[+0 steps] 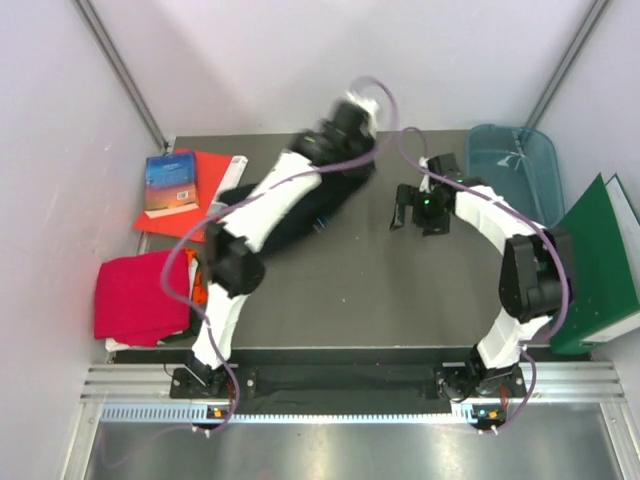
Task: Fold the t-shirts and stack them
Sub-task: Flatten out the tshirt
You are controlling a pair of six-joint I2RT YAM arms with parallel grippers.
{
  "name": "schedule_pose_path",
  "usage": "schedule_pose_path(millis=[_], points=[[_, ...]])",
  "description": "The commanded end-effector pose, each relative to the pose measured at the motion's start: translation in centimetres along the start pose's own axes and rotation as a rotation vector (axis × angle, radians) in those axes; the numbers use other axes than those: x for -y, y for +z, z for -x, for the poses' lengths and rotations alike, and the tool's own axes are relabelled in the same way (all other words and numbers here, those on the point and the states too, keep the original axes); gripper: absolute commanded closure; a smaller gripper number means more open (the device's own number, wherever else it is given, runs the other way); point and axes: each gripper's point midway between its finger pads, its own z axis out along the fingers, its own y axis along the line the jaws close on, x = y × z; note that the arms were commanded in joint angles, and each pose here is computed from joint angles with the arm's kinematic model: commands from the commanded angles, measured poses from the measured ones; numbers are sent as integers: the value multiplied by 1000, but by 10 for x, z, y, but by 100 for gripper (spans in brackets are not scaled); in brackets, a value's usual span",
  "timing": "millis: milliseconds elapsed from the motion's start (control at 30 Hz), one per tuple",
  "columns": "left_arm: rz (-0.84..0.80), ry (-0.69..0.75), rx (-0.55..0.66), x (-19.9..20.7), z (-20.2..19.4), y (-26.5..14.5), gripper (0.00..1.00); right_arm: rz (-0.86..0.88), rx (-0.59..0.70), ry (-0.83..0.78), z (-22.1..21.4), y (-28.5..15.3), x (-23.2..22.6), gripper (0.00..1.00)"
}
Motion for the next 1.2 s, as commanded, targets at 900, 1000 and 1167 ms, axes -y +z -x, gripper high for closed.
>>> schedule_pose_path(millis=[900, 1000, 1167], points=[[449, -551, -304, -173, -246, -126, 6, 176, 126, -364, 18, -40, -124, 0], [554, -572, -361, -189, -272, -127, 6, 172, 127, -380, 17, -43, -122, 0], [622, -598, -419, -203, -299, -115, 8, 157, 126, -391, 14, -46, -118, 0]])
